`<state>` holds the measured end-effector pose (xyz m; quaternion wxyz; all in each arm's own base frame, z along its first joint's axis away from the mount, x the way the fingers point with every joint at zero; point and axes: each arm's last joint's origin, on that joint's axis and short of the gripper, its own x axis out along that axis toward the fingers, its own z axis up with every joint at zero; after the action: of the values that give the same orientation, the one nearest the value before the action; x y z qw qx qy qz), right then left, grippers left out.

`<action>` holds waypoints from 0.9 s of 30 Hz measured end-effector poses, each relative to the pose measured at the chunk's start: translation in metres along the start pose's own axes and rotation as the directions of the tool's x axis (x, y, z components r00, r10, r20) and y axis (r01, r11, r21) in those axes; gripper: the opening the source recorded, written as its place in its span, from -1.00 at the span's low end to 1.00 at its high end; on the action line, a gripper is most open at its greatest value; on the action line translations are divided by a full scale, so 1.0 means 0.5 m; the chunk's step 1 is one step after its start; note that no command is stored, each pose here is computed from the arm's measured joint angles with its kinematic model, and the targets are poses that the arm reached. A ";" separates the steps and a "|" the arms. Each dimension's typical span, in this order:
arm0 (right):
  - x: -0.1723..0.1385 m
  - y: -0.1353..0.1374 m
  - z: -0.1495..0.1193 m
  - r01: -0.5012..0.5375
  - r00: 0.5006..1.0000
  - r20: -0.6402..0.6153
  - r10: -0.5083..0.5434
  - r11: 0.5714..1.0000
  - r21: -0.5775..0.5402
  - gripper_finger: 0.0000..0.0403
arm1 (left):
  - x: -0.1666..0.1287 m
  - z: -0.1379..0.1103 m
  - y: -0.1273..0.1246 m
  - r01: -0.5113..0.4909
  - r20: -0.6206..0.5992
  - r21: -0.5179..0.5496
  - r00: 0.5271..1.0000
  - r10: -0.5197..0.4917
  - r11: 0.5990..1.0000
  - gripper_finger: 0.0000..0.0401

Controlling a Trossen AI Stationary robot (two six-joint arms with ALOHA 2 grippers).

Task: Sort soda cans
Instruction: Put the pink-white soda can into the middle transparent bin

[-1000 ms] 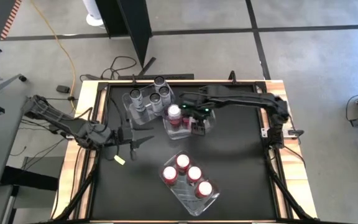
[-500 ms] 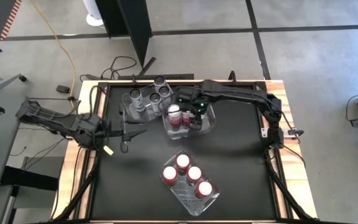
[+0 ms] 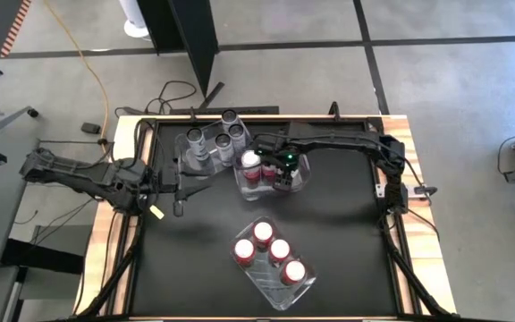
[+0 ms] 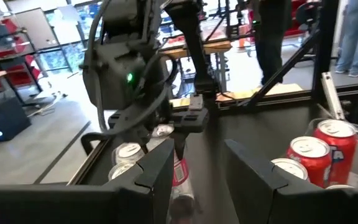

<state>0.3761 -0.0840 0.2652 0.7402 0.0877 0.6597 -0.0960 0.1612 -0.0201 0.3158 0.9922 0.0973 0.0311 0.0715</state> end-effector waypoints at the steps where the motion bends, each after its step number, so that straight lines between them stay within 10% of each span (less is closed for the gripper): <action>1: 0.005 0.000 -0.003 0.005 1.000 -0.012 -0.005 1.000 0.009 0.48 | 0.000 0.000 0.000 0.006 0.003 -0.002 1.000 -0.006 1.000 -0.35; 27: 0.064 -0.036 -0.030 0.127 0.988 -0.111 -0.109 0.977 0.169 0.48 | 0.000 0.000 0.001 0.007 0.000 -0.003 1.000 -0.007 1.000 -0.35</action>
<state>0.3608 -0.0983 0.2315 0.6881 0.1181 0.6894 -0.1932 0.1613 -0.0196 0.3157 0.9926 0.0957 0.0315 0.0679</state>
